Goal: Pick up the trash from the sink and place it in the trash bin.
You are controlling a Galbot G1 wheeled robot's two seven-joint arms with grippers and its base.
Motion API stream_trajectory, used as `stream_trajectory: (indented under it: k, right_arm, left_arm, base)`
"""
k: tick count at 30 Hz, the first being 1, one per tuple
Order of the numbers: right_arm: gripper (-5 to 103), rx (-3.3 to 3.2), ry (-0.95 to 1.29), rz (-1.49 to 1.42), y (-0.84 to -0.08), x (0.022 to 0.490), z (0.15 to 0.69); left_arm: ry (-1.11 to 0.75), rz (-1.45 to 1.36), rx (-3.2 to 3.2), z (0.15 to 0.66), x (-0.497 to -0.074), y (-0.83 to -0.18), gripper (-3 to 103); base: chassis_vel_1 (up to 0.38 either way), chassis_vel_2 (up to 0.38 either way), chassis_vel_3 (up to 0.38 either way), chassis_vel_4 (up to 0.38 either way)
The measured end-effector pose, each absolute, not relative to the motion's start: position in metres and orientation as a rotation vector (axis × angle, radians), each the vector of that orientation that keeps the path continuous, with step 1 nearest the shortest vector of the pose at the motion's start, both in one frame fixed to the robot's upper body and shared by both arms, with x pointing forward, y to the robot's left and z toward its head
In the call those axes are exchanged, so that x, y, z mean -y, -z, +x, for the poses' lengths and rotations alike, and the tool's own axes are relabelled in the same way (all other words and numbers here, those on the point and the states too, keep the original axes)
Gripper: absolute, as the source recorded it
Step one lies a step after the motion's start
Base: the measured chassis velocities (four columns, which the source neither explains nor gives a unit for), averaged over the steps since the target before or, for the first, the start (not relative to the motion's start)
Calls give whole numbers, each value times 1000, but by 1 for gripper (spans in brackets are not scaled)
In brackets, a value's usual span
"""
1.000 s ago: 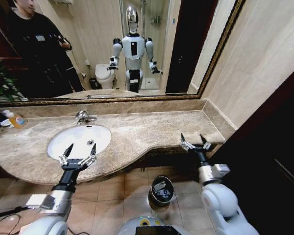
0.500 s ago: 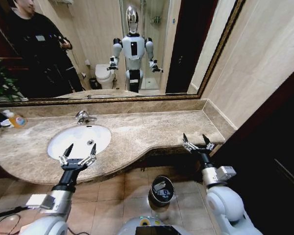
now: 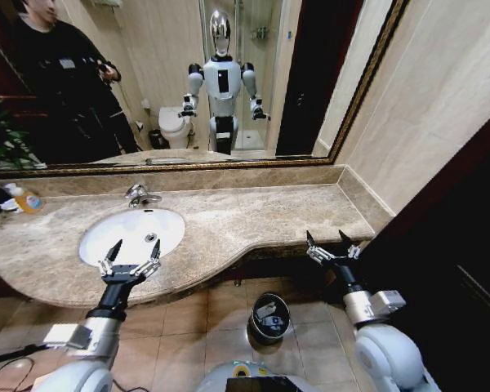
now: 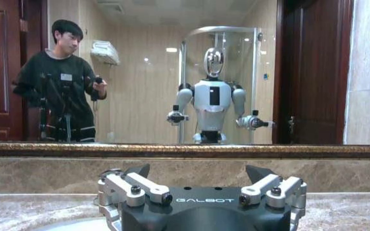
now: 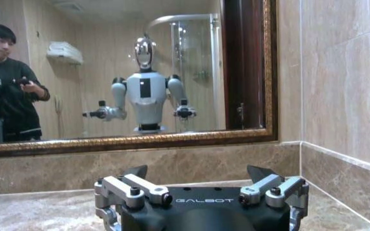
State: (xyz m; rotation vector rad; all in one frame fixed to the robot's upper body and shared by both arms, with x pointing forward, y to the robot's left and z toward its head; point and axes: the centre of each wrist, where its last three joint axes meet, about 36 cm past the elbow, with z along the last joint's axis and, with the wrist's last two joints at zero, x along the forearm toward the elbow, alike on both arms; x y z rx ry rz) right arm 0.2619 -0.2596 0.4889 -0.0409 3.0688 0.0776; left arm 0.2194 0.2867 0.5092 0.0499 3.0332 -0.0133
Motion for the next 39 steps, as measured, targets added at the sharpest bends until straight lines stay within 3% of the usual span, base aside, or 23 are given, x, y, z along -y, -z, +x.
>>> stream_trajectory:
  k: [39]
  right_arm:
    - [100, -3072, -78, -33, -489, 258, 262]
  left_arm:
    - [13, 50, -3033, 219, -287, -509, 100]
  base:
    - [0, 0, 0, 0]
